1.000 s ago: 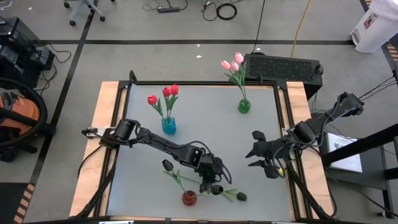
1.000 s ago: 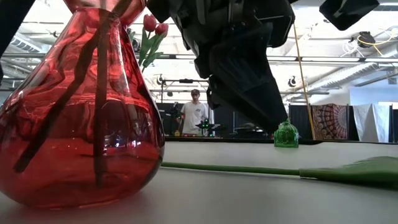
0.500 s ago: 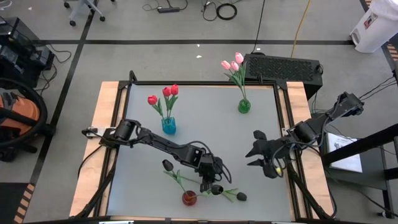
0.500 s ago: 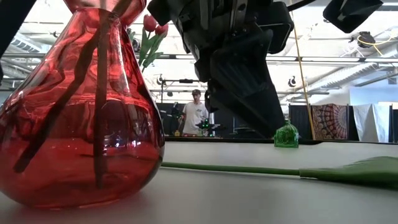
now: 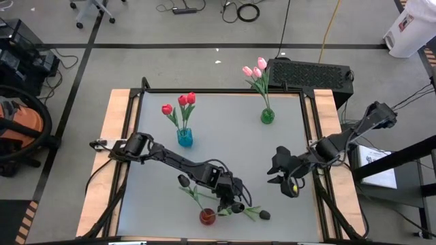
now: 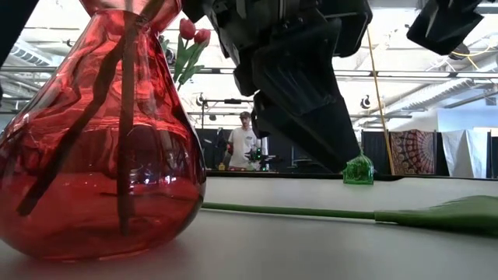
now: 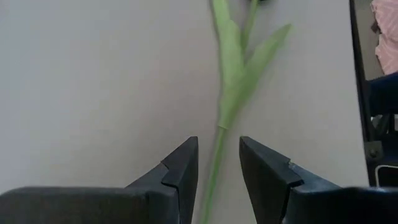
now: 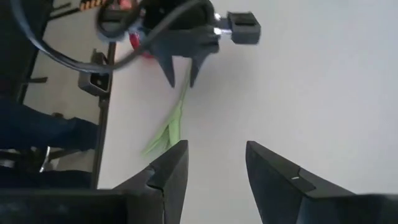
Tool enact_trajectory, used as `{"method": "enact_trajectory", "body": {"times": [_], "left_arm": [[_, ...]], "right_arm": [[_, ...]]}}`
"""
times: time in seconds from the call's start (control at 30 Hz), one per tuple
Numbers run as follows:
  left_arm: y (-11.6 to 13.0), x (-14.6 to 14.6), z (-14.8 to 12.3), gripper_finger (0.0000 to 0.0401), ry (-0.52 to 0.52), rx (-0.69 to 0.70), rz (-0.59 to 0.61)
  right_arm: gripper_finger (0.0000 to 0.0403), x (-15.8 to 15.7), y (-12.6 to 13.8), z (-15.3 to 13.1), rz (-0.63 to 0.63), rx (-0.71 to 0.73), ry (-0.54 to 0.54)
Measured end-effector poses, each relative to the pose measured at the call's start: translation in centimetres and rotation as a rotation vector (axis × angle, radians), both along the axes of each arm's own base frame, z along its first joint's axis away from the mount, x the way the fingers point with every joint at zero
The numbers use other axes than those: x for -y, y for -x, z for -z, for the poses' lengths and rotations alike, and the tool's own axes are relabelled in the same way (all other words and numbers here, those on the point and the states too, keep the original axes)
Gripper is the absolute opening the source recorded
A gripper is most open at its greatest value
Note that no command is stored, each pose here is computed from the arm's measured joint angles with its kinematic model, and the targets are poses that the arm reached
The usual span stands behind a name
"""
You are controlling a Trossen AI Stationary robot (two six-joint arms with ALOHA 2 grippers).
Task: Sort flowers into vase by color
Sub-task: Put the black flower into the red vase
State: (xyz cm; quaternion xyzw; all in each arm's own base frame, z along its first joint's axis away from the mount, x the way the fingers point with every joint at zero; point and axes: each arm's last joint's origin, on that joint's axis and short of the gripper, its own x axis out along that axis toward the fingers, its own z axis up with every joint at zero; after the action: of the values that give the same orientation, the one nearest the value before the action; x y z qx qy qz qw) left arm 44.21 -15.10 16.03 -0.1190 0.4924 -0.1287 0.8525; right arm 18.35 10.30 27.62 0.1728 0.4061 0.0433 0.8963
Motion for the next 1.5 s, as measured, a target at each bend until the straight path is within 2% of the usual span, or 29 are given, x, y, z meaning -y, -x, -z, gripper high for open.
{"method": "enact_trajectory", "body": {"times": [0.27, 0.43, 0.8, 0.97, 1.1, 1.23, 1.5], "left_arm": [[0.0, 1.2, 0.5, 0.0123, -0.048, 0.050, 0.030], [-0.3, 1.1, 1.6, 0.0123, -0.047, 0.034, 0.018], [-0.5, 0.5, 1.6, 0.0123, -0.030, 0.027, -0.012], [-0.5, 0.5, 1.6, 0.0123, -0.031, 0.026, -0.012], [-0.5, 0.4, 1.6, 0.0123, -0.029, 0.021, -0.017], [-0.5, 0.4, 1.6, 0.0123, -0.029, 0.021, -0.018], [-0.5, 0.4, 1.6, 0.0123, -0.027, 0.020, -0.020]], "right_arm": [[0.0153, -0.9, -1.0, 1.6, -0.056, -0.096, -0.007], [0.0153, -1.1, -1.3, 2.1, -0.040, -0.125, -0.014], [0.0153, -1.7, -1.7, 1.5, 0.011, -0.140, -0.236], [0.0153, -2.7, -1.6, 1.0, -0.016, -0.133, -0.332], [0.0153, -3.6, -0.9, 1.2, -0.039, -0.158, -0.331], [0.0153, -4.7, -0.8, 1.9, -0.031, -0.165, -0.281], [0.0153, -6.3, -2.0, 5.2, 0.011, -0.253, -0.180]]}}
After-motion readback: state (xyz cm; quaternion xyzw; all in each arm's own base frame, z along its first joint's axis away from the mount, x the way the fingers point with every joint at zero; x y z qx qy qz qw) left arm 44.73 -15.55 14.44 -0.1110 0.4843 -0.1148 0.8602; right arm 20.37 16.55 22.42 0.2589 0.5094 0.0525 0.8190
